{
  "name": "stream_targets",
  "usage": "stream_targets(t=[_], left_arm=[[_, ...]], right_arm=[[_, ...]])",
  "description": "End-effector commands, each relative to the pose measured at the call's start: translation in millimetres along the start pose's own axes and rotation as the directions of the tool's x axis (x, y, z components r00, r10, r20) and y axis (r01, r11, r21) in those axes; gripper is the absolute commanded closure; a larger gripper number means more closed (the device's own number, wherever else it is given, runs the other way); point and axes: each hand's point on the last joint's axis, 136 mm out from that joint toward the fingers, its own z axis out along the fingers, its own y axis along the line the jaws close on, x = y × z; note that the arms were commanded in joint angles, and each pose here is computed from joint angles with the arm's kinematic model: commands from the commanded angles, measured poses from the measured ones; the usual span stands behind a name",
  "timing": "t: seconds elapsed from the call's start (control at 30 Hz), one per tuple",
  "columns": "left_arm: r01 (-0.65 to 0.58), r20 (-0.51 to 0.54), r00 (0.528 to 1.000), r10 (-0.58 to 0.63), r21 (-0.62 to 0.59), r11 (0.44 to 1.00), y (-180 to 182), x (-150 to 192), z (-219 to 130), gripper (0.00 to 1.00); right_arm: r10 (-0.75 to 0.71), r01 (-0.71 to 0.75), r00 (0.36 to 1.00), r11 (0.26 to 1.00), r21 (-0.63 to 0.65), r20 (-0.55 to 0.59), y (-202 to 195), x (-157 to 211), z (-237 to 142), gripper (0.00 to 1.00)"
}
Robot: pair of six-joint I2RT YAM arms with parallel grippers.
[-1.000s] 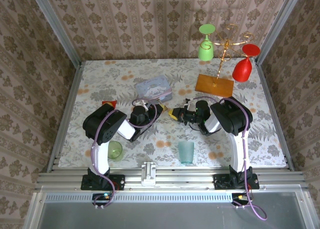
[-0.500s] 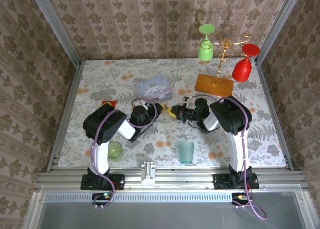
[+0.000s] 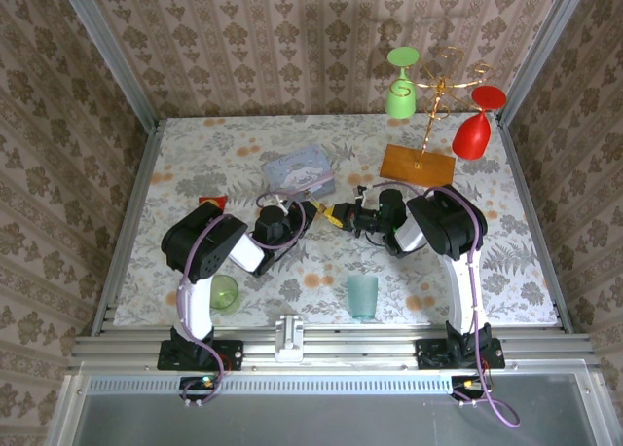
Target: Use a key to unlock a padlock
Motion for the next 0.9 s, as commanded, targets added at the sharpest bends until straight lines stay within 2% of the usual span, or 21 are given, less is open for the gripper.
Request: stream_targets(t=[0.0,0.07,0.13,0.23,0.33,0.43,0.57,0.77,0.87], left_arm=[[0.039,-0.145,0.989,-0.022,0.109,0.993,-37,35,0,1.0],[0.037,-0.148,0.989,-0.021,0.104,0.994,-35,37,-1,1.0],[0.038,-0.143,0.989,-0.024,0.098,0.994,-32,36,-3,1.0],[0.033,-0.133,0.991,-0.02,0.097,0.995,-32,34,-3,1.0],[0.028,-0.12,0.993,-0.018,0.089,0.996,-29,31,-3,1.0],[0.031,-0.12,0.993,-0.02,0.088,0.996,-28,29,-2,1.0],[0.025,-0.108,0.994,-0.016,0.085,0.996,-27,25,-3,1.0],[0.012,-0.099,0.995,-0.004,0.074,0.997,-22,22,-5,1.0],[0.008,-0.099,0.995,-0.001,0.063,0.998,-17,22,-6,1.0]], right_arm=[[-0.116,0.119,0.992,0.992,-0.037,0.058,29,-10,7,0.99],[-0.145,0.147,0.988,0.989,-0.025,0.06,32,-10,7,0.96],[-0.134,0.134,0.989,0.991,0.004,0.062,24,-12,6,0.89],[-0.11,0.11,0.991,0.994,0.005,0.076,18,-13,6,0.88],[-0.081,0.082,0.992,0.997,-0.006,0.094,13,-13,3,0.81],[-0.077,0.077,0.992,0.997,0.005,0.1,8,-11,0,0.68],[-0.082,0.081,0.991,0.997,0.013,0.102,8,-8,-5,0.65],[-0.119,0.118,0.987,0.993,0.017,0.111,13,-5,-18,0.51],[-0.126,0.124,0.986,0.992,0.018,0.114,16,-6,-23,0.48]])
